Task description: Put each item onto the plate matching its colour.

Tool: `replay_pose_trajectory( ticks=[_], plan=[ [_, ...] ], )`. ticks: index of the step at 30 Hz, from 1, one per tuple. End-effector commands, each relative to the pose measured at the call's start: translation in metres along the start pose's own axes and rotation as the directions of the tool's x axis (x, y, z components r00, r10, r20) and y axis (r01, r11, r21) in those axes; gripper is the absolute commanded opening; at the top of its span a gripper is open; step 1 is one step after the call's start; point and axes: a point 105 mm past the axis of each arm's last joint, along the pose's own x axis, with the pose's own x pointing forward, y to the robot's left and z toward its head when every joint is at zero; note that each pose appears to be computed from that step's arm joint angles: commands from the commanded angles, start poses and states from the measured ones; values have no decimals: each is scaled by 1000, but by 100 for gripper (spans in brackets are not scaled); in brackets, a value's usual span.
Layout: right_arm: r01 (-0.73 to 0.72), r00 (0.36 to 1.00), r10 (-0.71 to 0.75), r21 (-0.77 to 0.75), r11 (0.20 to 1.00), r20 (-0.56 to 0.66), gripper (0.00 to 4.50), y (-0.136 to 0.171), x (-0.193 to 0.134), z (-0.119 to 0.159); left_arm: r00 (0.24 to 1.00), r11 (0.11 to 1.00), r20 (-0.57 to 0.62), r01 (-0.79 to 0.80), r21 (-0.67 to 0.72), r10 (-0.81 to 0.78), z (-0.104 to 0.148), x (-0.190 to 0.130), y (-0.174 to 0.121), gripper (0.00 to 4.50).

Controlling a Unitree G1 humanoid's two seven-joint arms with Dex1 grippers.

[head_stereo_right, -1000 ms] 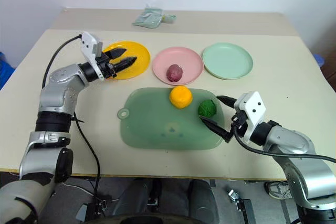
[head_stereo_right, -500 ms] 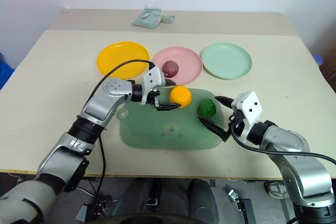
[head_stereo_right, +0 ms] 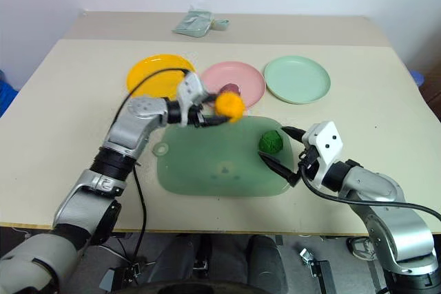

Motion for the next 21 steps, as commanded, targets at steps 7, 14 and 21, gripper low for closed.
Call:
replay_pose_trajectory(
  ticks=[7, 14, 21],
  plan=[
    [-22, 999, 23, -22, 1000, 34, 450, -2, 4, 9, 735, 745, -157, -668, 6, 660, -28, -78, 124, 292],
    [-40, 998, 41, -33, 999, 38, 450, -3, 9, 14, 780, 785, -150, -618, -30, 608, -35, -65, 121, 395],
    [22, 1000, -22, -45, 999, -2, 450, -11, 6, 12, 811, 808, 40, -585, 77, 583, 4, -66, 120, 444]
  ],
)
